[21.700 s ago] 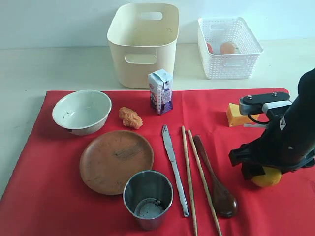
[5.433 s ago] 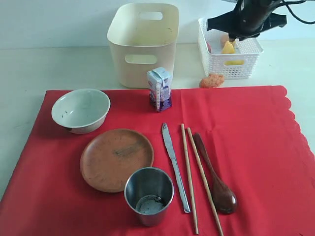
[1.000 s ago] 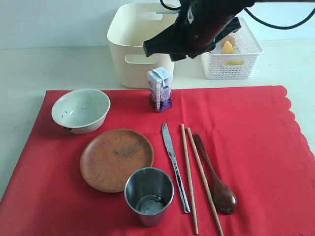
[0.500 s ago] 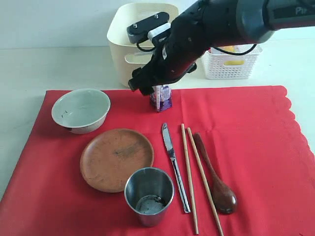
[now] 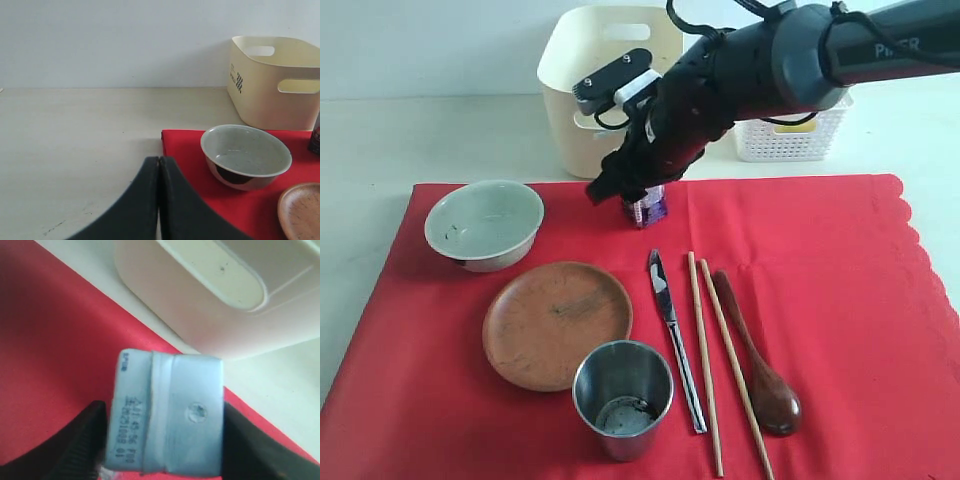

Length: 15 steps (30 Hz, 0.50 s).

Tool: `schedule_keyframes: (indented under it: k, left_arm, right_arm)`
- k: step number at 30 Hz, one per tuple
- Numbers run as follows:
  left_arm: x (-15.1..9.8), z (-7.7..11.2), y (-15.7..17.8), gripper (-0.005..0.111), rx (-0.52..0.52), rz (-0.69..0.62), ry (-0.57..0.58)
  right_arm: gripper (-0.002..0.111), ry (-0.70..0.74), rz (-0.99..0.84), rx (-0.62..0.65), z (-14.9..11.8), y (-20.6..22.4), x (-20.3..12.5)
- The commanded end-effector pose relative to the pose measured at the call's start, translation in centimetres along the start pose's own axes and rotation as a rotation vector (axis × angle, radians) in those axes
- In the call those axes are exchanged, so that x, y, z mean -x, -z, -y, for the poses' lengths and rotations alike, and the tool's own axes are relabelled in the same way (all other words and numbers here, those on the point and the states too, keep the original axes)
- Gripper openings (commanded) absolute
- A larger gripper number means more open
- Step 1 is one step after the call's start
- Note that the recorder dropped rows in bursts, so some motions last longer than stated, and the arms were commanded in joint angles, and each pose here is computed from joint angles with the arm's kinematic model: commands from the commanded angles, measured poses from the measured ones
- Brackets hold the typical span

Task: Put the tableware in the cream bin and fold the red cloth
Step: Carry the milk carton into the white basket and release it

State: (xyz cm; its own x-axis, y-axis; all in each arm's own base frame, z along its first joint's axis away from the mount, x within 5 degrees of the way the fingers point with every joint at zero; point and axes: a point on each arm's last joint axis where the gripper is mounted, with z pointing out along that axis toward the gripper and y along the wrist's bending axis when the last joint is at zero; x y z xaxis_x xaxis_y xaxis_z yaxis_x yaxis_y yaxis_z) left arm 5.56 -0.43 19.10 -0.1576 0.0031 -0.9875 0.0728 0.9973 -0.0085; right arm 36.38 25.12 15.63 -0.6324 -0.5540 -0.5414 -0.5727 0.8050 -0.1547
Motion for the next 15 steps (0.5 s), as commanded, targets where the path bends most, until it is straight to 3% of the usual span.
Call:
schedule_keyframes:
  k: [1, 9, 15]
  left_arm:
    - [0.1, 0.0, 0.0, 0.001, 0.002, 0.007, -0.001]
    - [0.1, 0.0, 0.0, 0.001, 0.002, 0.007, -0.001]
    - [0.1, 0.0, 0.0, 0.001, 0.002, 0.007, -0.001]
  right_arm:
    - [0.039, 0.039, 0.017, -0.017, 0.2, 0.3, 0.4]
    - [0.0, 0.026, 0.0, -0.044, 0.9, 2.9, 0.9]
    - [0.0, 0.008, 0.044, -0.058, 1.5, 5.9, 1.9]
